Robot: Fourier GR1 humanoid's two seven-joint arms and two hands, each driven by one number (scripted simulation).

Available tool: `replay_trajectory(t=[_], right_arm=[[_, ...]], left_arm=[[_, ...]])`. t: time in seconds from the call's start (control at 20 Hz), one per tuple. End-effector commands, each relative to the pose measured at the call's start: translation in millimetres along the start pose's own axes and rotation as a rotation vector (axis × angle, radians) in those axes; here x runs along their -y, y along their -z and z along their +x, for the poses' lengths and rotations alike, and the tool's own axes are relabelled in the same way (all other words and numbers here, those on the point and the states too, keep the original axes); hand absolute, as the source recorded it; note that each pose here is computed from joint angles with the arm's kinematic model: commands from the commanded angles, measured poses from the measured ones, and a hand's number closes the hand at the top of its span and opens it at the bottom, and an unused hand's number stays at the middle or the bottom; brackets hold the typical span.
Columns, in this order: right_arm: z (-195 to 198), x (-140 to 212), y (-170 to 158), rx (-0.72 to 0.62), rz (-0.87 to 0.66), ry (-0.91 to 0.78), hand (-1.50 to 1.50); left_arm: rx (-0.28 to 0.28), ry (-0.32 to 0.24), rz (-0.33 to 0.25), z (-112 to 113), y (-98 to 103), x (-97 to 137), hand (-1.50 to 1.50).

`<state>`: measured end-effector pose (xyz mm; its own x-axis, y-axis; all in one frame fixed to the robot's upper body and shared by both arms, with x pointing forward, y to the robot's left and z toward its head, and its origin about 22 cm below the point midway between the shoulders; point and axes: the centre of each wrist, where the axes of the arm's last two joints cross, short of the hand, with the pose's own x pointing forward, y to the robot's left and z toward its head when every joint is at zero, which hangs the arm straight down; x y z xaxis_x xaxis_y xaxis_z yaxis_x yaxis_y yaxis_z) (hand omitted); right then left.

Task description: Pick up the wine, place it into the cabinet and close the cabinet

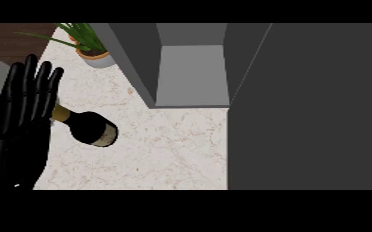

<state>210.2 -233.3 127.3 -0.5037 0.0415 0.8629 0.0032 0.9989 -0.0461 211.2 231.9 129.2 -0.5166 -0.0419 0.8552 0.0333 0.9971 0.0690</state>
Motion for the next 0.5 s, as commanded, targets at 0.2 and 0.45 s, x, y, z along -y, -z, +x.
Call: replay_trajectory(t=[0.2, 0.45], right_arm=[[31.8, -1.0, -15.7, -0.013, 0.031, -0.018, -1.50], [40.0, -3.5, -33.6, -0.078, 0.256, 0.056, -1.50]], left_arm=[[-0.045, 0.101, 0.132, -3.9, -24.7, -49.0, -1.50], [-0.175, -0.170, 0.251, 8.1, -39.3, -40.2, -1.50]])
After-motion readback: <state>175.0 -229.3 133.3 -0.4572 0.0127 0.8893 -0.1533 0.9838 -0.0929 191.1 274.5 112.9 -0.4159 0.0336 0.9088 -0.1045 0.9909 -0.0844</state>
